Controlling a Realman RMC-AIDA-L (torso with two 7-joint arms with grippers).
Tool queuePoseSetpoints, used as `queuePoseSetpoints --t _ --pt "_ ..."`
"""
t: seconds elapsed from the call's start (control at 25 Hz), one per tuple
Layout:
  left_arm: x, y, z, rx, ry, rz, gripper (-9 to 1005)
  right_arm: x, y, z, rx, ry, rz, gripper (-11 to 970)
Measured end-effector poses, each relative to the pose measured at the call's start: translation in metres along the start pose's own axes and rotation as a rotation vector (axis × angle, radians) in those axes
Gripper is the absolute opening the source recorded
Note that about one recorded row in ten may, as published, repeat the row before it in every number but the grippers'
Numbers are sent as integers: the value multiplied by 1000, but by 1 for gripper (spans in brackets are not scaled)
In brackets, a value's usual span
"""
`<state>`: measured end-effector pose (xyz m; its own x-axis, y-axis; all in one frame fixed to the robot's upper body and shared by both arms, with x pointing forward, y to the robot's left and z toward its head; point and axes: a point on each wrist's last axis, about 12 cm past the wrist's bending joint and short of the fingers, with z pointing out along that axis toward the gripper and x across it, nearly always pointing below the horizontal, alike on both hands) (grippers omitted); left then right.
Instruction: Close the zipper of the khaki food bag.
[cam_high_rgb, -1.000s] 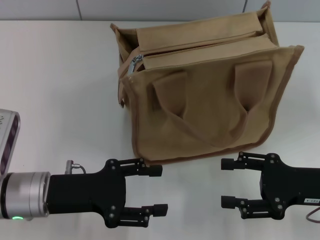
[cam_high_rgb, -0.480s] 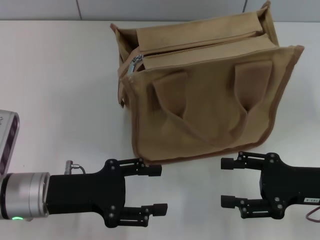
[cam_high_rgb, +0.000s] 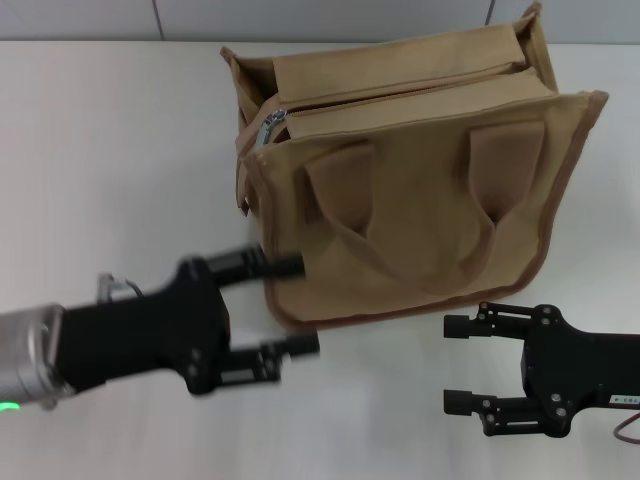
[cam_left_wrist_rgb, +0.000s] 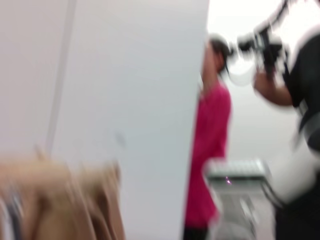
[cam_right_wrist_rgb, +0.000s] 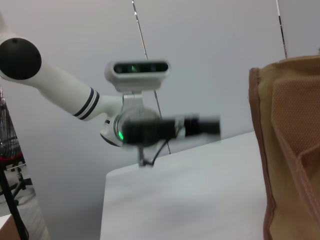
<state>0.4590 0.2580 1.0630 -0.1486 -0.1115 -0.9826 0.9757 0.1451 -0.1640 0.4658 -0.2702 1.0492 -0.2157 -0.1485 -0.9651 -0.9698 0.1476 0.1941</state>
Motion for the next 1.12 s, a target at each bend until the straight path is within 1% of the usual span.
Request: queuePoseSetpoints --t 0.04,0.08,0.12,0.2,0.24,0.28,0.32,0.36,0.4,0.44,0.48,0.52,0.6,0.64,0.68,0.84,0.92,1.0,1.04,1.12 --pt "-8 3 -2 -43 -77 25 758 0 0 0 1 1 -1 761" --pt "-8 3 -2 -43 -77 25 758 0 0 0 1 1 -1 761" --pt "-12 5 -4 -76 -124 40 758 0 0 0 1 1 -2 762" --pt "-19 10 -9 -157 -205 62 758 -1 -1 0 1 1 -4 762" --pt "-22 15 -13 -234 -262 73 758 -1 -1 0 1 1 -6 762" --pt "-22 15 -13 -234 -262 73 758 -1 -1 0 1 1 -6 762" --pt "-23 22 -18 -313 -282 87 758 -2 -2 0 1 2 -7 762" --pt "-23 22 -18 -313 -282 87 758 -2 -2 0 1 2 -8 762" --pt "-22 28 -23 -389 -268 106 758 -2 -2 0 0 3 -9 762" --pt "-21 32 -27 -429 -253 113 757 -2 -2 0 0 3 -9 762" --pt "-20 34 -29 -459 -236 114 757 -2 -2 0 0 3 -9 762" --pt "-20 34 -29 -459 -236 114 757 -2 -2 0 0 3 -9 762" --pt "-16 40 -36 -517 -179 112 757 -2 -2 0 0 3 -9 762" --pt "-12 43 -39 -528 -117 112 757 -3 -3 0 -1 3 -11 761" --pt "-12 43 -39 -528 -117 112 757 -3 -3 0 -1 3 -11 761" --pt "-4 40 -42 -489 1 151 757 -2 -4 0 6 9 -12 761" --pt "-3 39 -42 -477 12 157 757 -2 -4 0 7 9 -12 761" --pt "-2 38 -38 -438 35 159 757 -2 -4 0 8 10 -11 761" --pt "-1 40 -32 -421 44 159 757 -2 -4 0 8 11 -12 761" --pt "0 41 -29 -422 47 160 757 -2 -4 0 8 11 -12 762"
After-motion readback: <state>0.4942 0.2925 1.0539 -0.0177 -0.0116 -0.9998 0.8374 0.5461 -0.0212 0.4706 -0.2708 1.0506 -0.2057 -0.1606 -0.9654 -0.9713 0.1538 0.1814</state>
